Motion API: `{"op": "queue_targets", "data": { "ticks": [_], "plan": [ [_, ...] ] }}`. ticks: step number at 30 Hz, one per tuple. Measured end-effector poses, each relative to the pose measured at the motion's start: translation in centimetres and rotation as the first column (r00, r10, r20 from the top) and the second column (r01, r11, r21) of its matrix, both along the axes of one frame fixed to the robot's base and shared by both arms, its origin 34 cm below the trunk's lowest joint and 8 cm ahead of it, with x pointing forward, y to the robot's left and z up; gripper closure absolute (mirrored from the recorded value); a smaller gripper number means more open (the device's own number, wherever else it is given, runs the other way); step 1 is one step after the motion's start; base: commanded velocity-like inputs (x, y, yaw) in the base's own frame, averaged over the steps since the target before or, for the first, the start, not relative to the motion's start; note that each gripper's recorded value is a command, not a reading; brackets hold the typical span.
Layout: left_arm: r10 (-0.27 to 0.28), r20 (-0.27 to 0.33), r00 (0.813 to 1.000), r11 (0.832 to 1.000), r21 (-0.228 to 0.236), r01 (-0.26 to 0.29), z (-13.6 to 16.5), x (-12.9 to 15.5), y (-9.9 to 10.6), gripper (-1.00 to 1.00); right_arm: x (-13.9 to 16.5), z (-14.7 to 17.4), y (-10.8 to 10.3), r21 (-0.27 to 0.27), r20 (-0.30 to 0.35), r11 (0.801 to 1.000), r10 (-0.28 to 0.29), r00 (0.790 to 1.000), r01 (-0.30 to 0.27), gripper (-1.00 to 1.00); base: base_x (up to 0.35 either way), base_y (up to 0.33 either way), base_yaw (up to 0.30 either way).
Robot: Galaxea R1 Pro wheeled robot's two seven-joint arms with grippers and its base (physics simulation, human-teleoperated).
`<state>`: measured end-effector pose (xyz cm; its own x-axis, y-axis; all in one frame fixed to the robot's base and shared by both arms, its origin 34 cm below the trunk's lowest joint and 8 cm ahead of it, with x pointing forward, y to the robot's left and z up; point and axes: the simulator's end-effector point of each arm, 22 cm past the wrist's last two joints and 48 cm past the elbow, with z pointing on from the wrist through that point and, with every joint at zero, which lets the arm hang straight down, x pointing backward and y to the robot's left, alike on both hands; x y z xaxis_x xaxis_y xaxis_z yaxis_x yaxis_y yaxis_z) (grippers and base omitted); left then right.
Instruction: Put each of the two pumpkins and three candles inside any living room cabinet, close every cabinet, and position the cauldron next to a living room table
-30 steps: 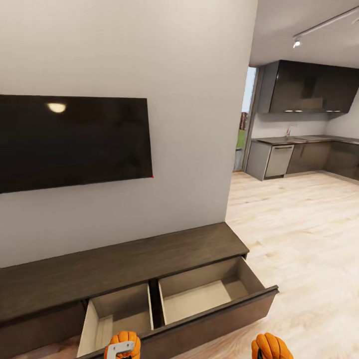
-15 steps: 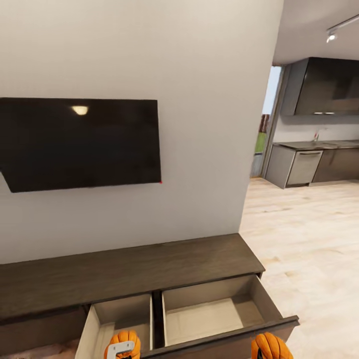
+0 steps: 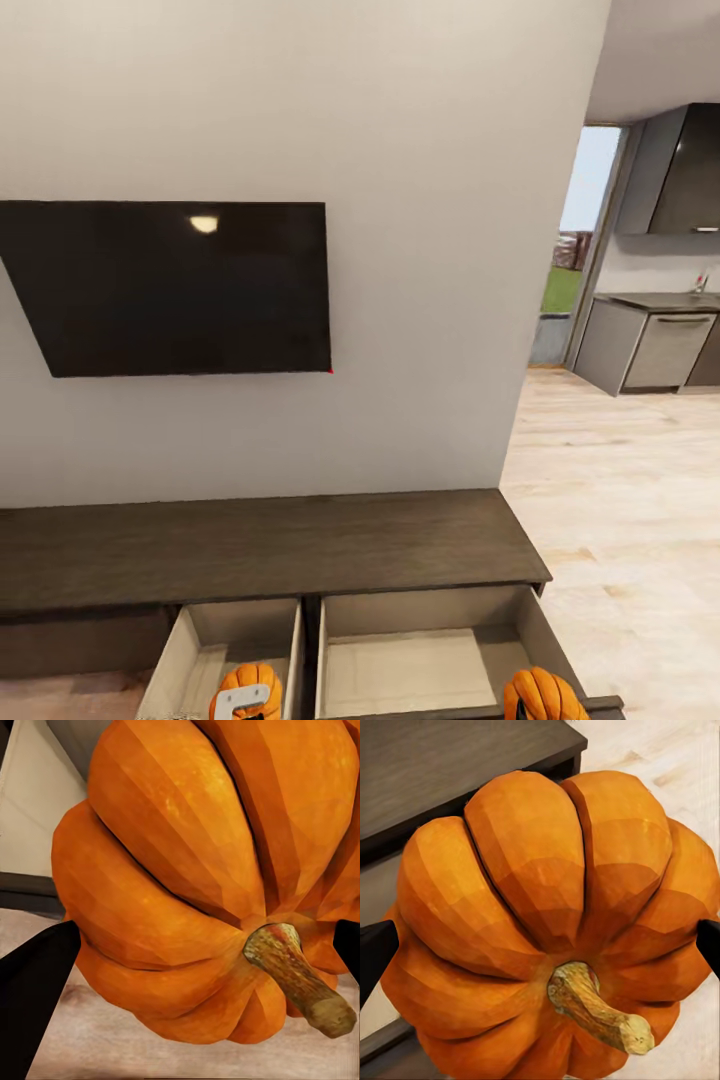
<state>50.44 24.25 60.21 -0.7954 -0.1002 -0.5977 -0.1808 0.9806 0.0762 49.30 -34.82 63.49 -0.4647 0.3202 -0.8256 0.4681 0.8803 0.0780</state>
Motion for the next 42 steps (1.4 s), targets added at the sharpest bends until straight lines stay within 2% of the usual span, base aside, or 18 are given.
{"op": "queue_targets", "data": {
  "ticks": [16,30,34,42],
  "plan": [
    [-0.002,0.001,1.0,1.0,0.0,0.002,0.03,0.0,-0.04,1.0,0.03,0.03,0.07,-0.001,0.0,1.0,0.004,1.0,-0.004,1.0,0.041,-0.047,0.232],
    [-0.001,-0.001,1.0,1.0,-0.002,0.001,-0.01,-0.02,-0.07,1.0,0.03,0.01,0.01,-0.001,0.0,1.0,0.003,1.0,-0.003,1.0,0.054,-0.027,0.008],
    [-0.001,0.0,1.0,1.0,-0.002,0.001,0.02,-0.03,-0.07,1.0,0.02,0.04,0.02,-0.002,0.0,1.0,0.005,1.0,-0.005,1.0,0.246,-0.029,0.0],
    [-0.001,0.0,1.0,1.0,-0.002,0.001,0.03,0.01,-0.09,1.0,0.04,0.05,0.03,-0.001,0.001,1.0,0.003,1.0,-0.003,1.0,0.177,-0.221,-0.094]
  ]
}}
